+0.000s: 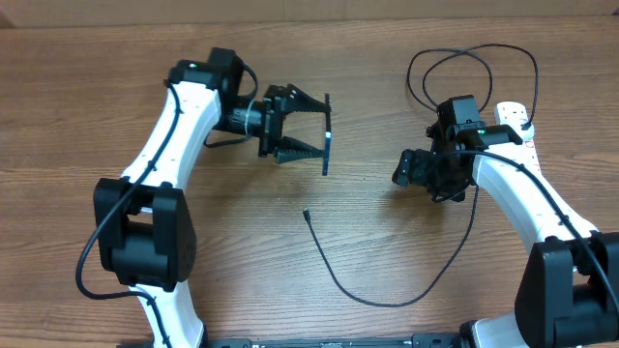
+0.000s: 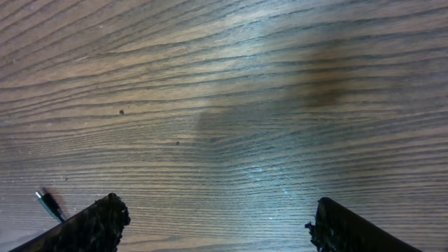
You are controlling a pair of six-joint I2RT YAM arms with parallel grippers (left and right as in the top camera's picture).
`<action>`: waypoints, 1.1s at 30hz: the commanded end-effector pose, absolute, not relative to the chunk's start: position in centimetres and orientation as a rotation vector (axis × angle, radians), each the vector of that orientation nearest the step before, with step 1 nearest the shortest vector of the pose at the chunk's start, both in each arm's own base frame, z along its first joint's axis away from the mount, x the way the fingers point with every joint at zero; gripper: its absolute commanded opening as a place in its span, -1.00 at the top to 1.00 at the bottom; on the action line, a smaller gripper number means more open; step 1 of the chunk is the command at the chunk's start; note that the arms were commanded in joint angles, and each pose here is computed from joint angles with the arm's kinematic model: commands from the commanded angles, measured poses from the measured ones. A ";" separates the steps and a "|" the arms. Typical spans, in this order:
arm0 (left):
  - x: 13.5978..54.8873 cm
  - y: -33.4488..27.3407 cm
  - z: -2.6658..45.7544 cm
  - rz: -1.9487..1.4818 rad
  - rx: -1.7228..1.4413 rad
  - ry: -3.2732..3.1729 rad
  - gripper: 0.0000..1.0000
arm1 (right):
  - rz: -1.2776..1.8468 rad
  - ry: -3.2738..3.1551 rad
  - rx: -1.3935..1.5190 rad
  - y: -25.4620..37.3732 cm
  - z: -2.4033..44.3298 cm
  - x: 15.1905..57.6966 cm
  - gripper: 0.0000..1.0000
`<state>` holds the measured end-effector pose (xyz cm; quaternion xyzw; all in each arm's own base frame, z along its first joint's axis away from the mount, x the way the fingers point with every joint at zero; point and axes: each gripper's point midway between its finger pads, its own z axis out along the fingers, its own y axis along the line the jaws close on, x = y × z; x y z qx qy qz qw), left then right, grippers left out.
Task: Plug charger to phone and switch on socket
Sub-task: 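Move the right gripper toward the phone held by the left gripper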
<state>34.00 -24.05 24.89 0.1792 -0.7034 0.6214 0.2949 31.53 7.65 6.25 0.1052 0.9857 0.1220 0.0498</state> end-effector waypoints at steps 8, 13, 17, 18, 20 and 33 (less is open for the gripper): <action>34.1 -24.0 22.4 1.545 0.425 -2.118 0.18 | 0.595 3.008 0.188 10.1 10.7 31.7 -0.69; 35.4 -22.9 20.0 1.477 0.396 -2.313 0.22 | 0.757 2.939 0.071 12.0 16.0 32.8 -0.75; 36.0 -22.4 18.5 1.421 0.337 -2.449 0.24 | 0.948 2.843 0.017 14.0 19.2 33.6 -0.80; 36.1 -22.3 18.3 1.419 0.315 -2.474 0.26 | 0.993 2.829 0.007 14.5 19.5 33.6 -0.81; 36.3 -22.3 18.3 1.430 0.278 -2.499 0.28 | 1.082 2.803 -0.049 15.3 20.2 33.2 -0.80; 36.3 -23.1 17.9 1.412 0.224 -2.543 0.32 | 1.366 2.665 -0.395 21.5 22.6 30.6 -0.58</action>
